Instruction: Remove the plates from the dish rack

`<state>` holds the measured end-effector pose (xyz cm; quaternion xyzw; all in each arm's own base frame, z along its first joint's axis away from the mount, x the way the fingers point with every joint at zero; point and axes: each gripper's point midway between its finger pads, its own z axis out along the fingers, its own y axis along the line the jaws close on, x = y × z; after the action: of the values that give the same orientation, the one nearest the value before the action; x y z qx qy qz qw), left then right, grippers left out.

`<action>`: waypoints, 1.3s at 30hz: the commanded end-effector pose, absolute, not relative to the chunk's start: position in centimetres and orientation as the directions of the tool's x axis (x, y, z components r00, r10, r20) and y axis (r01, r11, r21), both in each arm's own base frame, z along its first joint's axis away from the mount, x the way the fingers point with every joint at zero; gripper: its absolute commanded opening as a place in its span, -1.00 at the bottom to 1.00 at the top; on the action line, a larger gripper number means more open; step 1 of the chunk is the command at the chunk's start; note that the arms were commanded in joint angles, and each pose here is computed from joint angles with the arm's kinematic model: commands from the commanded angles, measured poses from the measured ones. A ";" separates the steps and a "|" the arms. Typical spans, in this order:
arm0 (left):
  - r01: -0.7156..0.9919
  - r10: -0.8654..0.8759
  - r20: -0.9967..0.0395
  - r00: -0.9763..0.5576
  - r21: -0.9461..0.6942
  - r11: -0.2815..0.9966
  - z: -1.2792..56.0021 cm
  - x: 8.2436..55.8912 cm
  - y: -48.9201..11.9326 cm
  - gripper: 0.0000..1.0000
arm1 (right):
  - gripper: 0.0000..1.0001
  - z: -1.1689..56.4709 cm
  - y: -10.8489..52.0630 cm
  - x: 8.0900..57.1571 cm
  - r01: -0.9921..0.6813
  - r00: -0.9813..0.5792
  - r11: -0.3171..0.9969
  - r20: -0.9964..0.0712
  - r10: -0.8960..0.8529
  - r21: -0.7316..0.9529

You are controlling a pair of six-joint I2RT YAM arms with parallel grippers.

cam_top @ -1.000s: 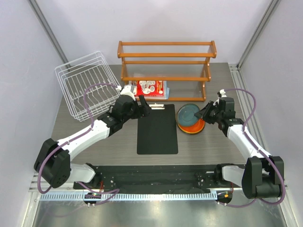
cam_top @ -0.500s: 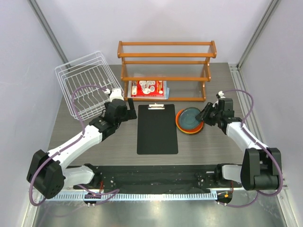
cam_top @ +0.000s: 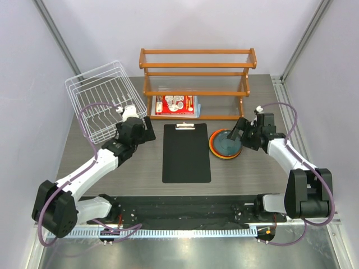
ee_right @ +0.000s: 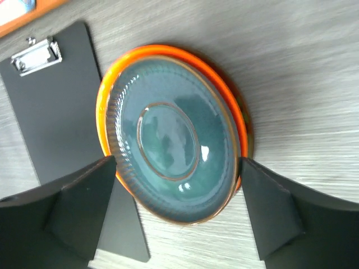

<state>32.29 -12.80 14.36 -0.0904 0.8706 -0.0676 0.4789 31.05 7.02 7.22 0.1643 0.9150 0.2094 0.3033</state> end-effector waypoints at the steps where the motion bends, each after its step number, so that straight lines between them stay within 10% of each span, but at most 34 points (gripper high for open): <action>1: -0.152 -0.241 -0.840 -0.486 -0.190 0.970 14.9 32.8 -10.4 0.90 | 0.99 11.6 5.1 33.6 0.179 -0.695 0.908 -0.604 0.390 0.380; 20: -0.438 -0.150 -0.940 -0.307 -0.001 0.899 14.1 35.7 3.3 0.99 | 1.00 13.9 0.7 35.8 0.286 -0.404 0.942 -0.869 0.286 0.177; 39: -0.492 -0.201 -0.948 -0.245 -0.057 0.869 15.1 34.6 5.0 0.99 | 0.99 11.3 1.6 36.8 0.302 -0.494 0.939 -0.814 0.304 0.167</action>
<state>34.35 3.97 13.24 -0.1959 0.8095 0.1130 0.5419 34.76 1.59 9.31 0.1641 0.8814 0.0018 0.4429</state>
